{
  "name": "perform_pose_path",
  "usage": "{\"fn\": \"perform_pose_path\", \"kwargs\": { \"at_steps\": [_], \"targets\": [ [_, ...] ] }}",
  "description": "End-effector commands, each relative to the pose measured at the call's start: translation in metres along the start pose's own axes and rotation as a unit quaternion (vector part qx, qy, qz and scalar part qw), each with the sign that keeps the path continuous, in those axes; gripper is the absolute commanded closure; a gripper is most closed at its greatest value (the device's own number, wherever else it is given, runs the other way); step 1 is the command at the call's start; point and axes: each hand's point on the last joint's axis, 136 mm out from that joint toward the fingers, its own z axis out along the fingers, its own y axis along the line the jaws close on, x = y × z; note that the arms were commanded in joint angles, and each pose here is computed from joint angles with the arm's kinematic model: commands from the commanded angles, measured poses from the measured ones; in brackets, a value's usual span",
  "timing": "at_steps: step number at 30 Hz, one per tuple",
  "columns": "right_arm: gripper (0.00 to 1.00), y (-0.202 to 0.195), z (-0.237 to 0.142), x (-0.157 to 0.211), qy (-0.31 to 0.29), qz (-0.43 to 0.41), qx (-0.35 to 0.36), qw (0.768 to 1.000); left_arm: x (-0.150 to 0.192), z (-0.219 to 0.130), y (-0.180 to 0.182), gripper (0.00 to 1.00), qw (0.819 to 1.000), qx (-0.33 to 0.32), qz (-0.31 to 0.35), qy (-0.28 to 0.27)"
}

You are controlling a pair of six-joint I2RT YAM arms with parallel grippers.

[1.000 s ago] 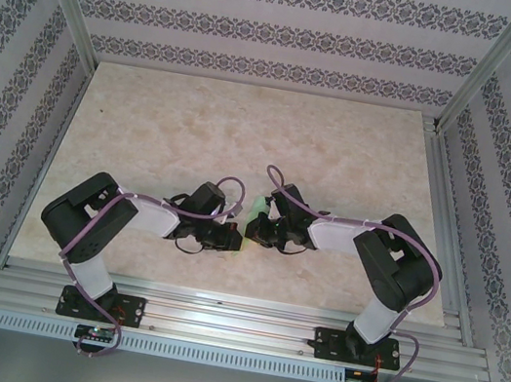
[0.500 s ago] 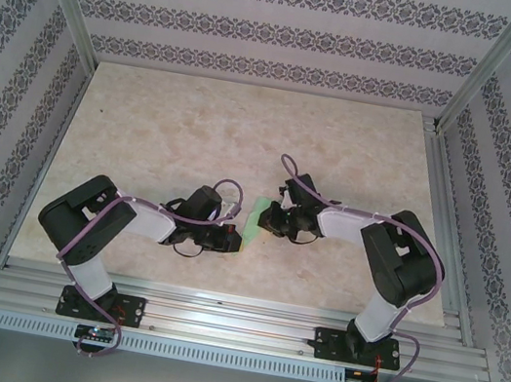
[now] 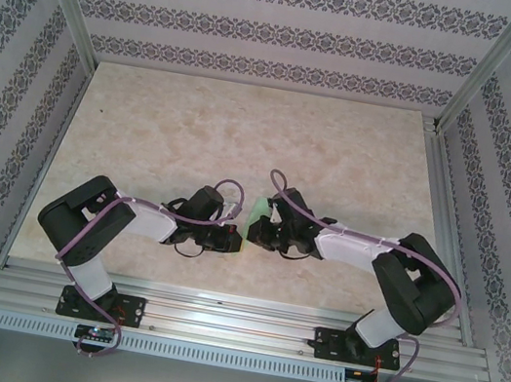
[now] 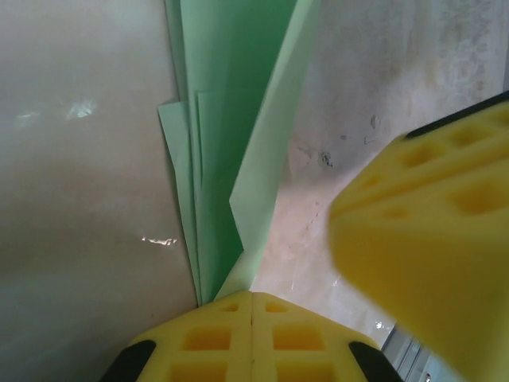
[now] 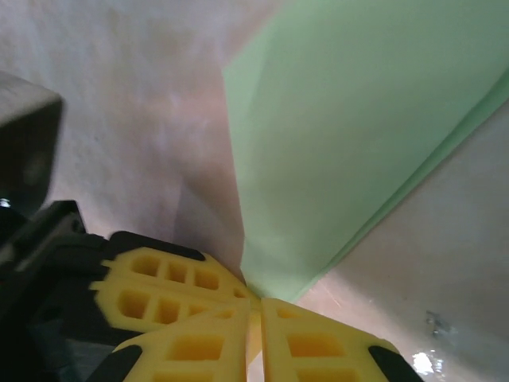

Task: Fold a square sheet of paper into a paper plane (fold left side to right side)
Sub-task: Fold the wing for the fifth time at the center of the table.

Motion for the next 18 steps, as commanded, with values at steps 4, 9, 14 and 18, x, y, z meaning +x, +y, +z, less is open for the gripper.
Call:
{"fn": "perform_pose_path", "kwargs": {
  "at_steps": [4, 9, 14, 18],
  "targets": [
    [0.88, 0.012, 0.016, -0.022, -0.029, 0.007, -0.019, 0.999, 0.057, 0.006, 0.048, 1.0, 0.991, -0.096, -0.04, 0.084],
    [0.88, -0.004, 0.02, -0.027, -0.035, 0.011, 0.007, 0.999, 0.058, 0.006, 0.049, 1.0, 0.991, -0.1, -0.04, 0.084],
    [0.88, -0.02, 0.02, -0.036, -0.048, 0.019, 0.025, 0.998, 0.059, 0.006, 0.051, 1.0, 0.99, -0.103, -0.039, 0.086],
    [0.88, -0.033, 0.017, -0.051, -0.065, 0.036, 0.025, 0.997, 0.06, 0.006, 0.051, 1.0, 0.99, -0.102, -0.038, 0.087]
  ]
}}
